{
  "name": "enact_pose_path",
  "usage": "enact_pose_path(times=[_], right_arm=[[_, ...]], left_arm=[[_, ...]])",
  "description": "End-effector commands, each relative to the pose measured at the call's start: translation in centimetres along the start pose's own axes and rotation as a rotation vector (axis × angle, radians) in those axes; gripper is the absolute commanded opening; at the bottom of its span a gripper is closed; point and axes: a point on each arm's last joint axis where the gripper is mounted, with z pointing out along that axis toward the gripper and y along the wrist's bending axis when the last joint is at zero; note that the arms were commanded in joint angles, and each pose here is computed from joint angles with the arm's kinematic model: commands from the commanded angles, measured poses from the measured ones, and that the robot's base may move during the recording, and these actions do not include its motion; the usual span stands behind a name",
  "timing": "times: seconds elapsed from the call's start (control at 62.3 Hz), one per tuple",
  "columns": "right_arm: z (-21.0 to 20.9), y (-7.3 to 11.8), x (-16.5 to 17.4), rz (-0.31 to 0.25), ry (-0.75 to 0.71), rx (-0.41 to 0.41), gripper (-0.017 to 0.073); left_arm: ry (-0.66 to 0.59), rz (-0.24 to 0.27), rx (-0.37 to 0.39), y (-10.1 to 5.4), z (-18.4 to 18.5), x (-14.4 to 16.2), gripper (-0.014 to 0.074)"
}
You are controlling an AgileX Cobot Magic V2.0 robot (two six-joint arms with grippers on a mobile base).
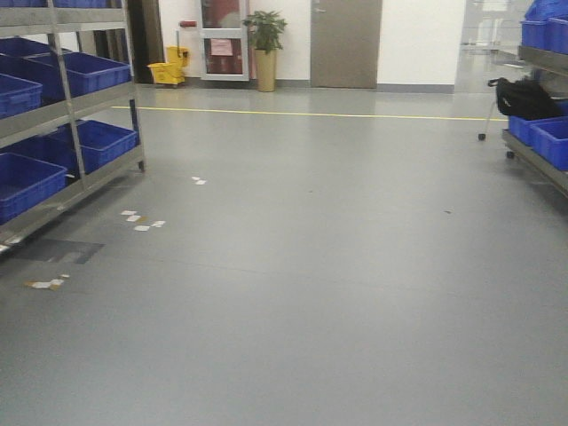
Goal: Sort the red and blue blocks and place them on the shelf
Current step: 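Drive the base toward the shelf of blue bins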
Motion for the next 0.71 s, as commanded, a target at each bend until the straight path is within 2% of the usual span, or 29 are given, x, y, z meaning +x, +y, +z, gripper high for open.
enact_pose_path(times=[0.0,0.69], right_arm=[[-0.27,0.14,-1.72,-0.009,-0.117,-0.006,0.0057],[-0.27,0.14,-1.72,-0.009,-0.117,-0.006,0.0057]], left_arm=[[-0.108,-0.008,0.026,-0.41,-0.44,-1.6,0.0124],[-0.108,-0.008,0.026,-0.41,-0.44,-1.6,0.0124]])
